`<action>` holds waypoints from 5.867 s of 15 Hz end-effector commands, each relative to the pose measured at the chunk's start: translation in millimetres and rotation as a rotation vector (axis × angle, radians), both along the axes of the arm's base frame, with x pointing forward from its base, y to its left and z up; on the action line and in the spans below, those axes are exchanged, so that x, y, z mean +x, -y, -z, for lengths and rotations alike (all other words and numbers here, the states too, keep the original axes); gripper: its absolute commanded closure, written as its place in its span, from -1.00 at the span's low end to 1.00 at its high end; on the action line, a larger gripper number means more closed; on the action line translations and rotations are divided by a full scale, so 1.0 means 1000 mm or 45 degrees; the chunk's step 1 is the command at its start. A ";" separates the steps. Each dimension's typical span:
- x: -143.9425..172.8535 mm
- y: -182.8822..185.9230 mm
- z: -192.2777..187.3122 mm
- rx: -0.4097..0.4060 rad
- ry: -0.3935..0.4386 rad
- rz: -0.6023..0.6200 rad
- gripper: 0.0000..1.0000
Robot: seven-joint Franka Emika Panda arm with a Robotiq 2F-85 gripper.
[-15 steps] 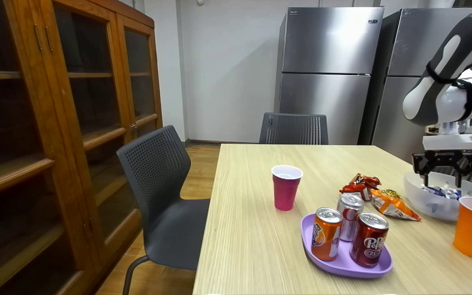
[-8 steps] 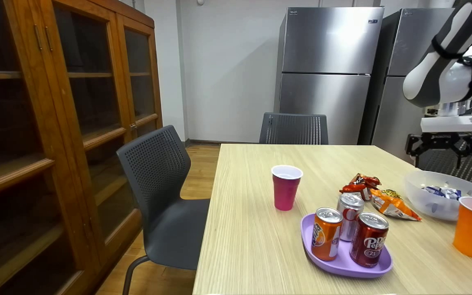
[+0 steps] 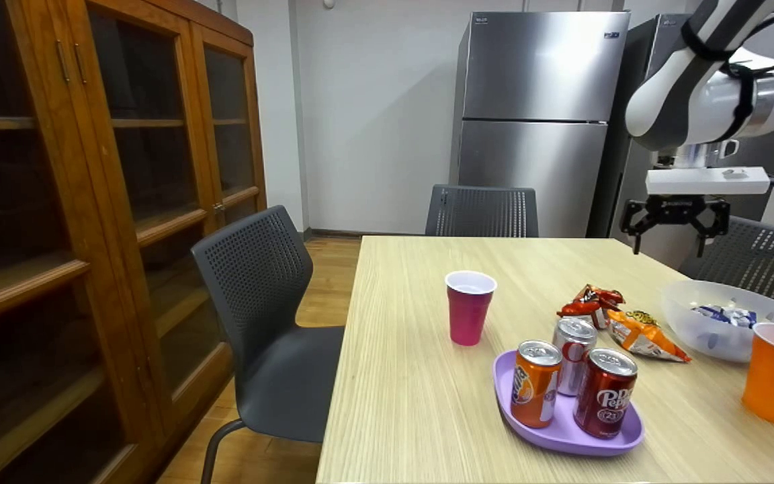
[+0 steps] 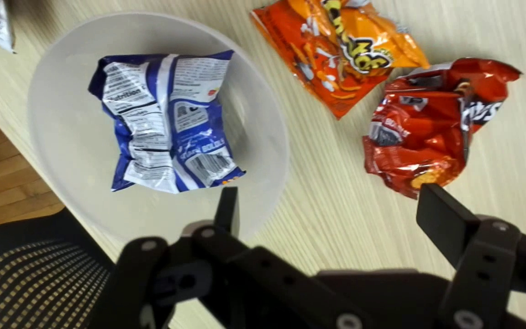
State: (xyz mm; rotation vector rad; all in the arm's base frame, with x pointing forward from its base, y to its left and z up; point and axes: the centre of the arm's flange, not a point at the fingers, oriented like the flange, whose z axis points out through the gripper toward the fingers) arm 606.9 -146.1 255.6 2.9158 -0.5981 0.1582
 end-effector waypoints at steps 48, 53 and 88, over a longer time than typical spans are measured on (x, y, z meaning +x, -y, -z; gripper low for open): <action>0.073 -0.093 0.100 0.095 -0.102 -0.102 0.77; 0.070 -0.091 0.097 0.102 -0.099 -0.091 1.00; -0.008 0.045 -0.009 0.019 0.181 0.152 1.00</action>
